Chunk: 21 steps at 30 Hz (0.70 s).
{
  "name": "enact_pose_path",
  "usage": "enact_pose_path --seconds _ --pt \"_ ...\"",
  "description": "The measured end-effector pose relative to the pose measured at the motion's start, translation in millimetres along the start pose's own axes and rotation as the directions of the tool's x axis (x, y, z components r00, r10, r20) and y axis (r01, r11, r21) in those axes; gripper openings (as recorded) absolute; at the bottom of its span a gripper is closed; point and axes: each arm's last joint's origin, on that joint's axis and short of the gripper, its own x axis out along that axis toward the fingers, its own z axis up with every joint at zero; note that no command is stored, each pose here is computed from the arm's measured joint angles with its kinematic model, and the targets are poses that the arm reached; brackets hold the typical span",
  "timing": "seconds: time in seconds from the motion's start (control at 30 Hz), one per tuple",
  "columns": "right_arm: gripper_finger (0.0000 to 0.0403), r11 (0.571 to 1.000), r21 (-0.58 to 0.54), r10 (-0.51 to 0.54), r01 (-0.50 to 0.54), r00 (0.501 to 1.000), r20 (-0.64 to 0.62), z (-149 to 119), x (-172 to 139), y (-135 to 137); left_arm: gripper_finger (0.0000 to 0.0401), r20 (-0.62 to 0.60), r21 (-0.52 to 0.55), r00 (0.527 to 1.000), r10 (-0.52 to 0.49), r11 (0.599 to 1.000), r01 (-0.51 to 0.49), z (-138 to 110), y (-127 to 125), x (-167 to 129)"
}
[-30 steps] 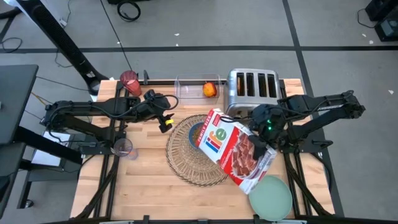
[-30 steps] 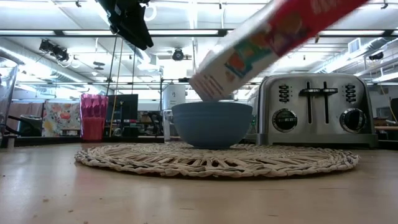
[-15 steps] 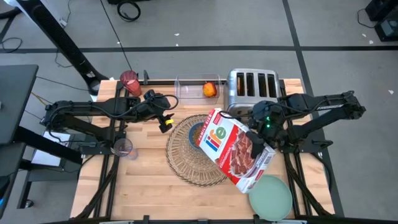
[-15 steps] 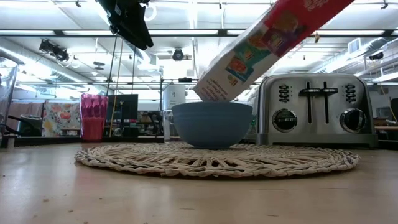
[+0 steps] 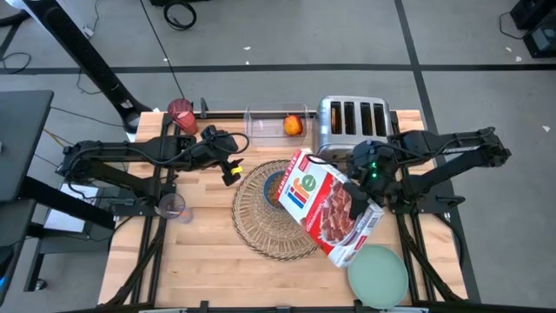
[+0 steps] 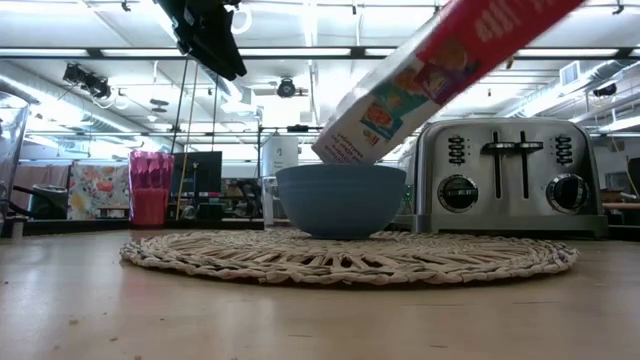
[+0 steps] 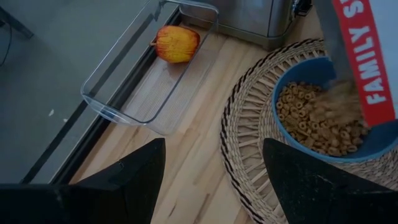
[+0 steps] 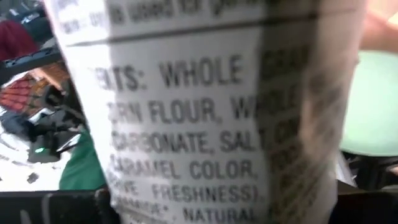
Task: Arrange a breakfast setting
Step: Pour the cereal from the cereal box into the blue bowl
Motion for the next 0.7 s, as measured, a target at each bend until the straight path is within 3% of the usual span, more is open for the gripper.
enact_pose_path --seconds 0.2,0.4,0.7 --pt "0.0203 0.987 -0.126 -0.089 0.096 0.994 0.062 -3.8 3.8 -8.1 0.0274 0.000 0.004 1.000 0.000 1.000 0.000 0.0 0.0 0.0" --pt "0.0203 0.970 -0.177 -0.164 0.168 0.986 0.037 -10.4 5.4 -16.1 0.0274 -0.002 -0.002 1.000 0.006 1.000 -0.006 0.2 1.8 0.9" --pt "0.0203 0.950 -0.250 -0.171 0.186 0.982 0.082 -22.9 -1.2 -23.0 0.0274 -0.009 -0.035 1.000 0.029 0.999 -0.030 1.5 10.0 4.6"
